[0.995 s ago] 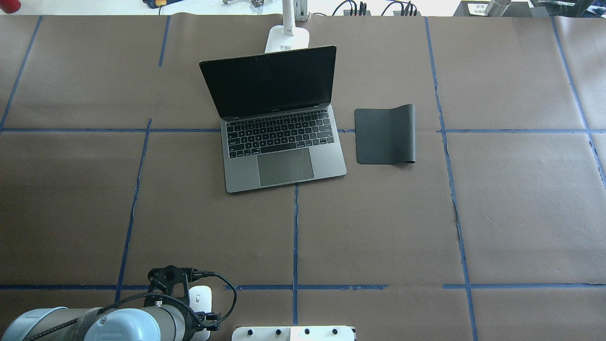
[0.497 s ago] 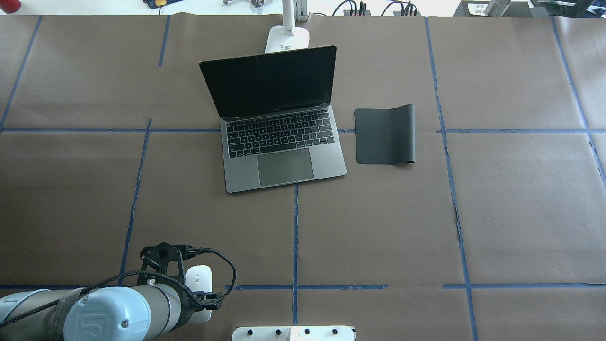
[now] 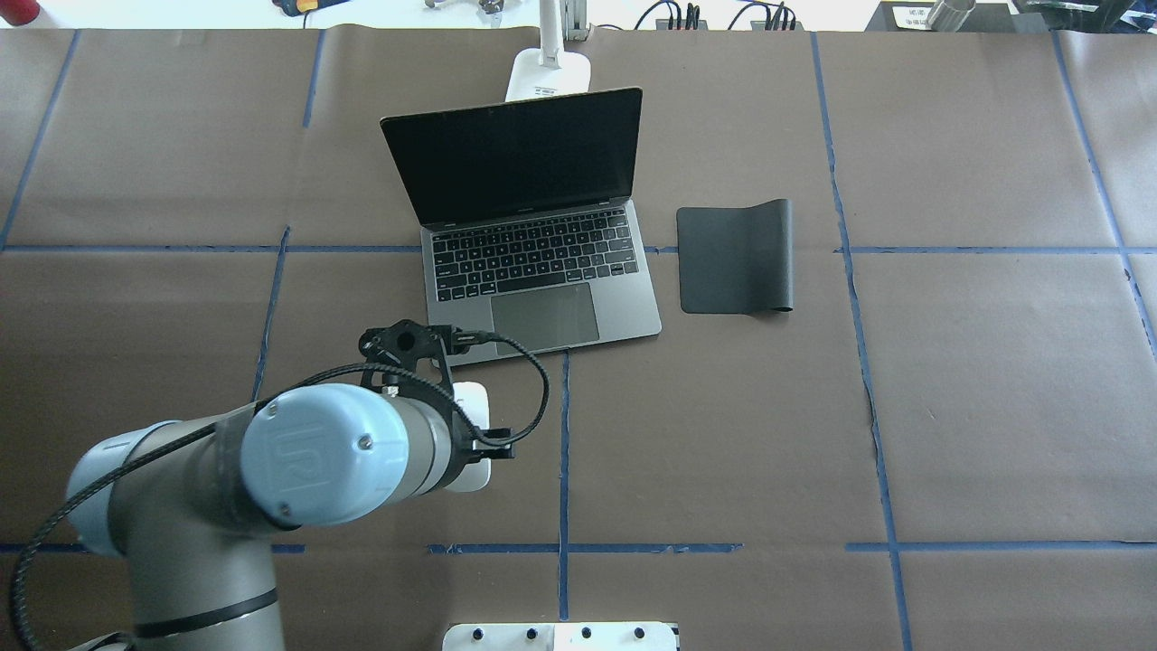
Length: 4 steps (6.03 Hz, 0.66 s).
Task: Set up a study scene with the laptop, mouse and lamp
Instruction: 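Carry the white mouse across and lower it onto the mouse pad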
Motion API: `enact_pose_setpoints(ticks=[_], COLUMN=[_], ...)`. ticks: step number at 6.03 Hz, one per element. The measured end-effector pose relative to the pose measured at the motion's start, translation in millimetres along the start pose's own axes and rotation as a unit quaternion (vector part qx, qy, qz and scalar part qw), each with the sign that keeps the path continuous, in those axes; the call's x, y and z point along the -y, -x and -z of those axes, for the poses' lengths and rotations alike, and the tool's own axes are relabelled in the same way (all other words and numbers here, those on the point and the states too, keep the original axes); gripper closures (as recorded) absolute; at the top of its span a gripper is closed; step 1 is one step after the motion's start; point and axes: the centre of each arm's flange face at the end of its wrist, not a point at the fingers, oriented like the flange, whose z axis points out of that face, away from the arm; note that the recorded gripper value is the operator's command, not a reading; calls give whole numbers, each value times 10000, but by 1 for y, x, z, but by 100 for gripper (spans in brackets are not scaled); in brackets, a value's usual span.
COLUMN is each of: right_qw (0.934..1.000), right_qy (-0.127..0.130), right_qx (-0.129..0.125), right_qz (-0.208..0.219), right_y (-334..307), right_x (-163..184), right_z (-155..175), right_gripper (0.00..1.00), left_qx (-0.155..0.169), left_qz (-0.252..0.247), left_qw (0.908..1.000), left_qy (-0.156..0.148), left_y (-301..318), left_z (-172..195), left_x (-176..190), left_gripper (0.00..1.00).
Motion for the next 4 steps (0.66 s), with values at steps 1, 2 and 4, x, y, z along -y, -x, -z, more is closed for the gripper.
enact_pose_setpoints(ticks=[1, 2, 4], right_qw=[10000, 10000, 10000], right_qy=[12, 23, 52], right_qx=[-3, -2, -3], right_qz=[-14, -27, -53], right_y=[-1, -1, -2], right_x=[-1, -1, -2], right_z=[-1, -1, -2], right_gripper=[0, 0, 0], left_qx=[58, 114, 57], left_qz=[20, 39, 166], left_qw=[10000, 9999, 9997], left_qy=[-78, -113, -168], left_y=[-44, -89, -182], left_z=[-14, -24, -60], left_x=[31, 64, 126], left_gripper=[77, 77, 77])
